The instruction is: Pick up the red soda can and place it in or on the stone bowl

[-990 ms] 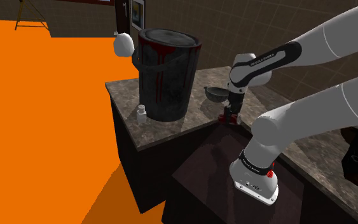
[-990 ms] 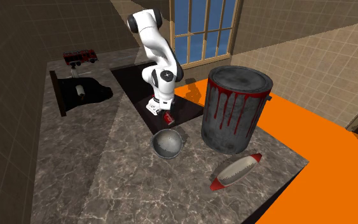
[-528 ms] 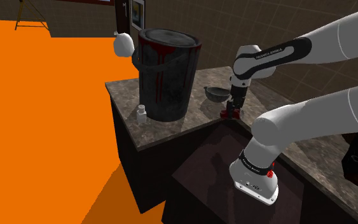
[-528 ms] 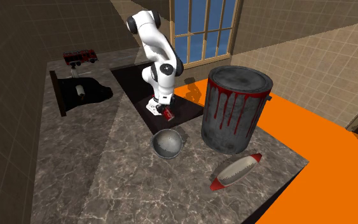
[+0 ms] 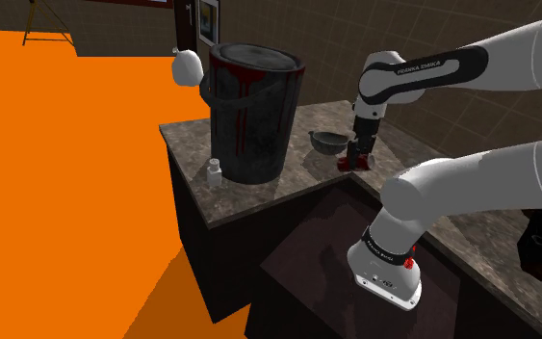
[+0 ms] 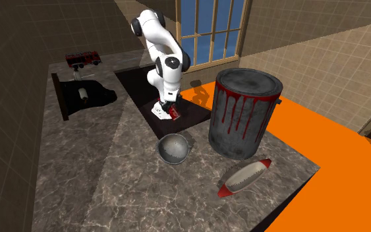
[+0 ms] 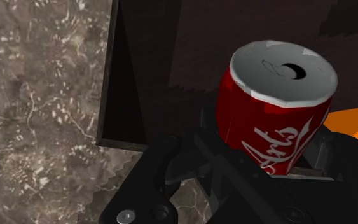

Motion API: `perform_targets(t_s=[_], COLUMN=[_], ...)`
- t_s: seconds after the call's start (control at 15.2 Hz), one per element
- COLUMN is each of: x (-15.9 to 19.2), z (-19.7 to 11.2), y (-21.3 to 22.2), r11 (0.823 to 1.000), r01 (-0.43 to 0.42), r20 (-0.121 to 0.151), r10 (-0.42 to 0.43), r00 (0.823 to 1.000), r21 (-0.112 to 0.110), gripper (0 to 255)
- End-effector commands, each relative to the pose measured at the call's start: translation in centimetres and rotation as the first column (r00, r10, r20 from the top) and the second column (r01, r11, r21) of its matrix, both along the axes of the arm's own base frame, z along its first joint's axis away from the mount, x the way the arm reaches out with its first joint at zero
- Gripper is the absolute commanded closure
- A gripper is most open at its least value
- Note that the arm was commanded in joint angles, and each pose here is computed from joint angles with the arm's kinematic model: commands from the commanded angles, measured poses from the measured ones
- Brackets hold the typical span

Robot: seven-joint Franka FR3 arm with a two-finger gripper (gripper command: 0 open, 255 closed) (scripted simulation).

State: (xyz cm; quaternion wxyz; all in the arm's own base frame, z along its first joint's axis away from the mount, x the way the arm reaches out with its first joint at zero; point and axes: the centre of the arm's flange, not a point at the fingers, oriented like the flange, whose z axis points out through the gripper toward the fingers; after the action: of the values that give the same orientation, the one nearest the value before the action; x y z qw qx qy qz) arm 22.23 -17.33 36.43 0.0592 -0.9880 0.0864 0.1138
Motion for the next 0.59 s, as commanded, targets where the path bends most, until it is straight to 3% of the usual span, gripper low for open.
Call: perform_targets(t_s=[0.0, 0.53], x=[-0.1, -0.1], z=[1.1, 5.3], y=[0.1, 0.1], r11=[1.0, 1.0], r01=[0.0, 0.0], r20=[0.0, 0.0], r10=[0.0, 0.0], r00=[1.0, 1.0], r21=[0.0, 0.0], gripper=[255, 255])
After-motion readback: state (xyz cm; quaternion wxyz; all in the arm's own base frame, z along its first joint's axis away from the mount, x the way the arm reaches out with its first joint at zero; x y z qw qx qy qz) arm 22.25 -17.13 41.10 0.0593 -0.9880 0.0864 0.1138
